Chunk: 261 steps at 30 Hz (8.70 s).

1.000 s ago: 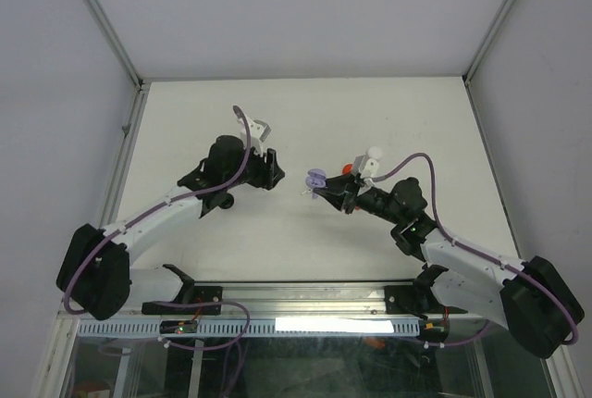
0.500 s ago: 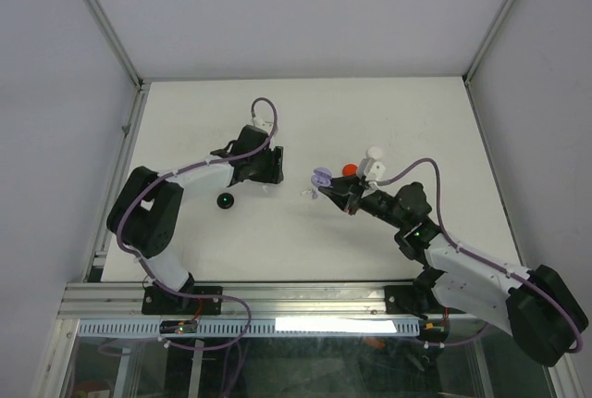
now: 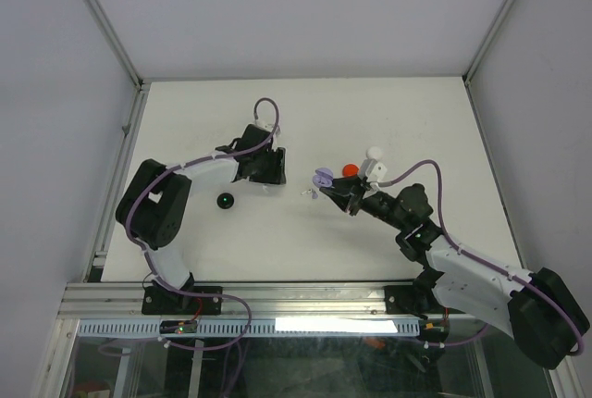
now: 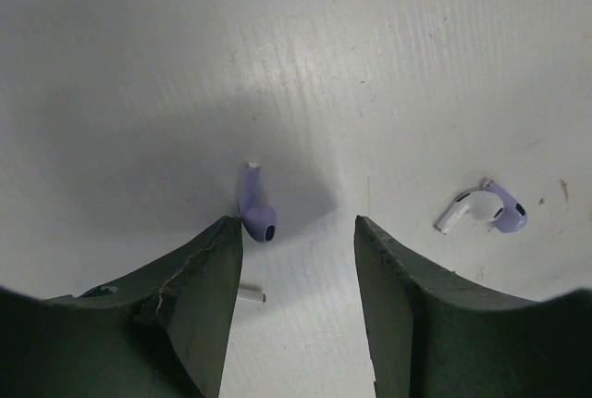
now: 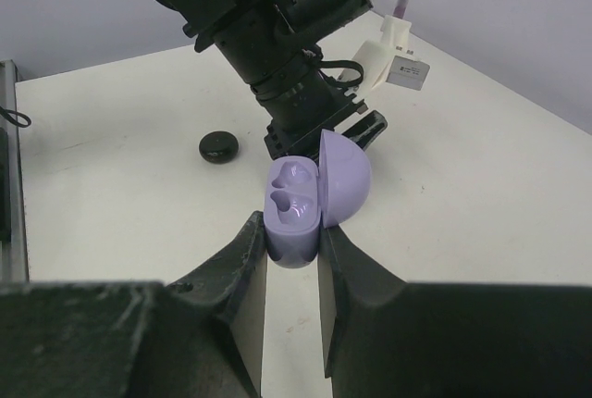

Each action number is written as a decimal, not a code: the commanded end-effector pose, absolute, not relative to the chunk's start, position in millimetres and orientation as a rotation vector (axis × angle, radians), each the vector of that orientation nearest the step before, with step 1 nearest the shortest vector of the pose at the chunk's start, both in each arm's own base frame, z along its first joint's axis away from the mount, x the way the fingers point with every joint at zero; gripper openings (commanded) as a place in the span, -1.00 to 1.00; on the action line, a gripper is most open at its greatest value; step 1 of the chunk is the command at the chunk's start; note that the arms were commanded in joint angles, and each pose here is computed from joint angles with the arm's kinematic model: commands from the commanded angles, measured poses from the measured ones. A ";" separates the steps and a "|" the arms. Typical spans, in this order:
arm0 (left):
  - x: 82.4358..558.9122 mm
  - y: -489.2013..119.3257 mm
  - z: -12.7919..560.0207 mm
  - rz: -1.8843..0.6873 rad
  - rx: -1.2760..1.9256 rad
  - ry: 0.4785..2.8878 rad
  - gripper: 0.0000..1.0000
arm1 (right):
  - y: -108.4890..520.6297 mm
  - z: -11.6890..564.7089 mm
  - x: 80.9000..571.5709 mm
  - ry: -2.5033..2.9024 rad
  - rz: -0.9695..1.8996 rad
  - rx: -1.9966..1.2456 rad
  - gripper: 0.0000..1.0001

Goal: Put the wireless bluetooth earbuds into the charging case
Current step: Adjust the earbud at the center of the board, then pick up the earbud from the center of the board, then place the earbud in the charging case, then adjust the earbud at the center of the board.

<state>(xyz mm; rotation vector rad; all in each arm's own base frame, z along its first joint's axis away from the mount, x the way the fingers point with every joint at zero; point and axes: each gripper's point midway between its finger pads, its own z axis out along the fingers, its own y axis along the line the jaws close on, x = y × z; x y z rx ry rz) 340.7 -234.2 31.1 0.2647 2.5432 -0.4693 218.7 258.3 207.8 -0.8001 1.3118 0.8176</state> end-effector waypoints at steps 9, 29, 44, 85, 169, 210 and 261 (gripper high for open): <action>338.3 -274.8 54.7 -0.754 0.201 2.543 0.01 | 252.3 227.1 219.1 1.246 0.791 -0.769 -0.84; 369.6 -290.2 49.7 -0.682 0.222 2.489 0.05 | 248.2 227.5 216.0 1.237 0.792 -0.752 -0.83; 393.9 -288.4 99.6 -0.551 0.465 2.281 -0.09 | 244.1 226.3 217.0 1.252 0.774 -0.738 -0.82; 378.2 -283.5 42.6 -0.350 0.995 2.373 -0.26 | 243.4 224.5 212.8 1.268 0.790 -0.744 -0.82; 237.9 -335.0 311.8 -1.410 0.151 1.423 -0.70 | 266.4 279.1 229.2 1.019 0.876 -0.638 -0.83; 242.2 -323.0 285.4 -1.252 0.112 1.515 -0.43 | 260.9 285.9 227.3 0.999 0.864 -0.618 -0.83; 322.0 -375.7 84.1 -0.880 0.732 2.155 0.16 | 171.6 211.4 253.4 1.382 0.490 -0.314 -0.84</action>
